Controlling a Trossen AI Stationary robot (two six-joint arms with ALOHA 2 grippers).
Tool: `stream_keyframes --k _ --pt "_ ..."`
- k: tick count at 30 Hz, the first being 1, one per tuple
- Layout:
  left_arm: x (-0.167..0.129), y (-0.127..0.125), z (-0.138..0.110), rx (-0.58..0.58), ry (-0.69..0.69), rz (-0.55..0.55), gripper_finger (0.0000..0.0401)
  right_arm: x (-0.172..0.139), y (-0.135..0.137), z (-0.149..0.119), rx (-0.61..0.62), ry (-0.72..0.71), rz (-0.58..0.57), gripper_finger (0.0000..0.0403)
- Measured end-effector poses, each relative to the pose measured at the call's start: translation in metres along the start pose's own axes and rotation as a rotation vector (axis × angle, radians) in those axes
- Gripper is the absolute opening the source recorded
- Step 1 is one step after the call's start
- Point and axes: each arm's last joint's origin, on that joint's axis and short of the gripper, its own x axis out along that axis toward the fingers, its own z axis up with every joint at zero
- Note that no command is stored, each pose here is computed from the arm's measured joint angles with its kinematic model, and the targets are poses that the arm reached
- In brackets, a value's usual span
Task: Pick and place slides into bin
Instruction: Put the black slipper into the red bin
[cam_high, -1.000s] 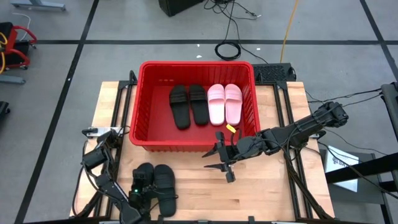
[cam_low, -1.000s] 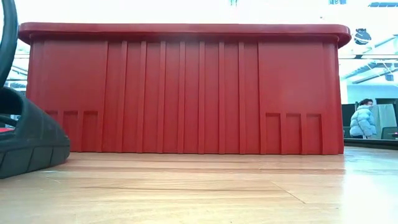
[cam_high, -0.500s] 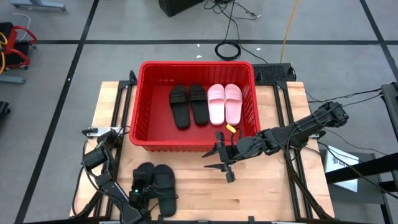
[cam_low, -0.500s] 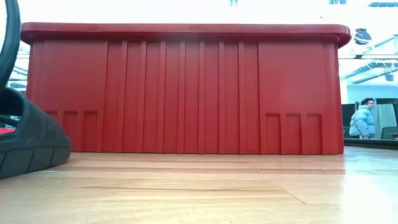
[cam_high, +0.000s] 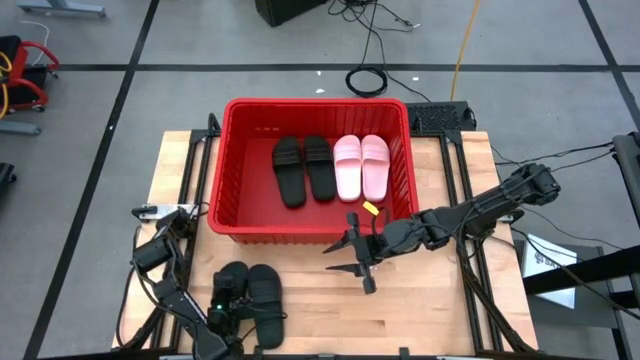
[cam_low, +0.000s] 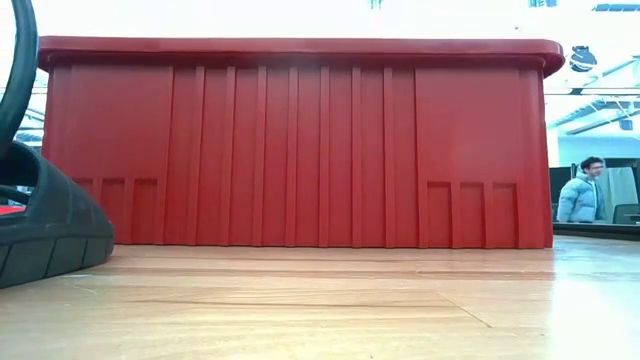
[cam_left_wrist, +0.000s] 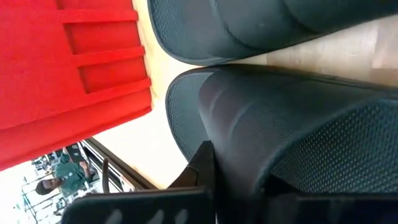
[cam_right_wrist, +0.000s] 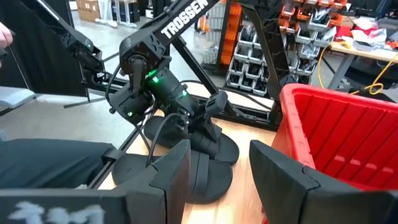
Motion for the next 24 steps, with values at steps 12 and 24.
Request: stream_keyframes --k 12,24 --pt "-0.026 0.026 -0.012 -0.082 -0.103 -0.086 0.0009 0.000 0.000 -0.001 -0.007 0.009 0.004 0.0155" --pt "-0.058 0.064 -0.020 -0.065 -0.346 -0.245 0.0003 0.000 0.000 -0.001 -0.007 0.009 0.004 0.0155"
